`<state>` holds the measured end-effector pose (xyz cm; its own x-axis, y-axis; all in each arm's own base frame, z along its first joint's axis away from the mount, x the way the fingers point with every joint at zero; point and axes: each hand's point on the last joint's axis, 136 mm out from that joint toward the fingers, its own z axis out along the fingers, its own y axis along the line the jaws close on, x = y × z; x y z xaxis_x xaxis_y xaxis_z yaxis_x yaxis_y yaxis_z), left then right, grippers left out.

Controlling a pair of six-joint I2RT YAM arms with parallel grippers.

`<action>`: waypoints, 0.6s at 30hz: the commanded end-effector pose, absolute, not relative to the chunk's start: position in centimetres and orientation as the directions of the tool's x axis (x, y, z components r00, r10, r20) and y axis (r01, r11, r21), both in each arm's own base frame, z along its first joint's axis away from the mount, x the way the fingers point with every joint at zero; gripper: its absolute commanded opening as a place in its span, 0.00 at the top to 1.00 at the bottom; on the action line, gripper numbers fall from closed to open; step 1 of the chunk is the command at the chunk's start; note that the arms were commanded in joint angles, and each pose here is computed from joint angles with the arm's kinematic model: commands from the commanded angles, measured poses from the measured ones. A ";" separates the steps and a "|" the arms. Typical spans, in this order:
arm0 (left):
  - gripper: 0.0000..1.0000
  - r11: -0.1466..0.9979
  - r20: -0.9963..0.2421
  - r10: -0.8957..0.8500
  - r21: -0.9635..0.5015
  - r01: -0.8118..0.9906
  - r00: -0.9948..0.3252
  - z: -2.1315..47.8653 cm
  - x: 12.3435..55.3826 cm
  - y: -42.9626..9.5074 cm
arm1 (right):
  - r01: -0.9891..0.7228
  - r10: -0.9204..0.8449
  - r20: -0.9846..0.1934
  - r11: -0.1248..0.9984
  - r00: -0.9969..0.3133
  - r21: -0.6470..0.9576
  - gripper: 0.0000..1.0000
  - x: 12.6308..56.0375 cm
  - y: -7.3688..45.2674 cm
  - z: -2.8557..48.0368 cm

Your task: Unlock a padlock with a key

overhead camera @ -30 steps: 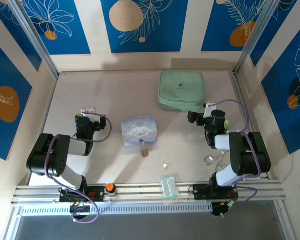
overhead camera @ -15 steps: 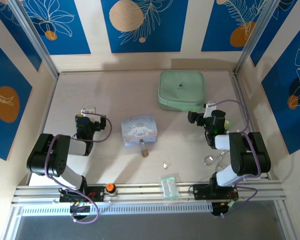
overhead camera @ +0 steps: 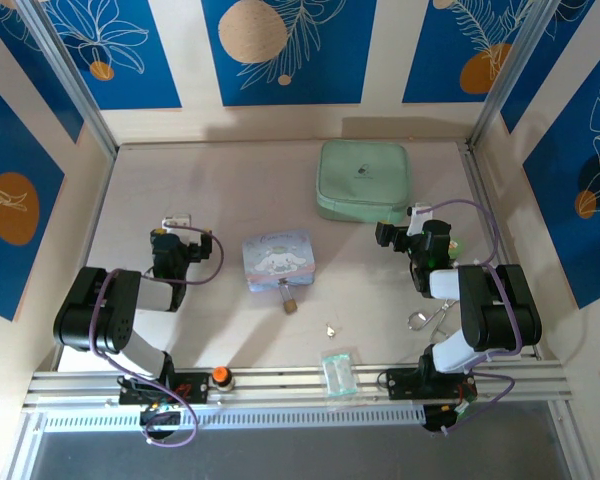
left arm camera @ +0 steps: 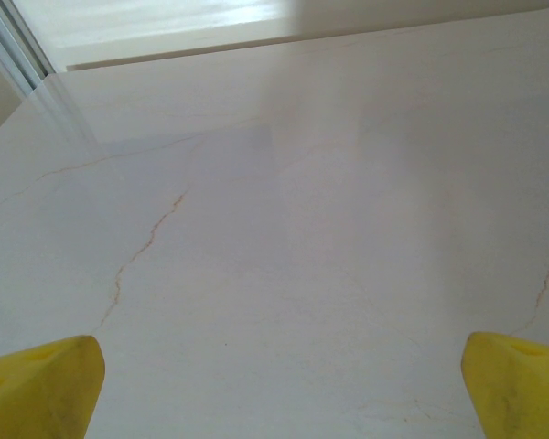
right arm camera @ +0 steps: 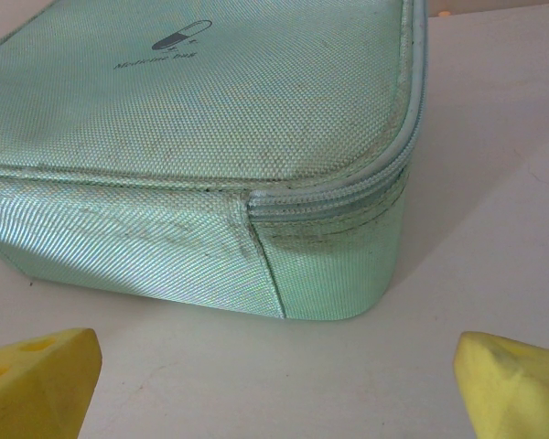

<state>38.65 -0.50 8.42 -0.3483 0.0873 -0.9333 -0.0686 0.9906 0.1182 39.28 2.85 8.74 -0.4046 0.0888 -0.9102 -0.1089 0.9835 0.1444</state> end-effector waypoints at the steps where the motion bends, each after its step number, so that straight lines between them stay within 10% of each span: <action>1: 0.01 0.992 -0.946 0.087 0.112 -0.062 -0.311 9.5 39.4 -0.6 | -0.138 0.066 -0.923 0.982 -0.380 0.127 0.01 39.7 3.1 9.8; 18: 0.01 0.984 -0.957 -0.076 -0.026 -0.179 -0.278 15.4 36.6 0.8 | -0.156 0.108 -0.902 0.970 -0.418 0.189 0.01 37.8 4.4 15.4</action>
<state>37.09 -0.18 13.90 -0.2734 0.0439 -0.9609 -0.0965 0.9927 0.0728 38.07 3.70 13.14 -0.3992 0.0765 -0.9137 -0.1446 0.9788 0.1451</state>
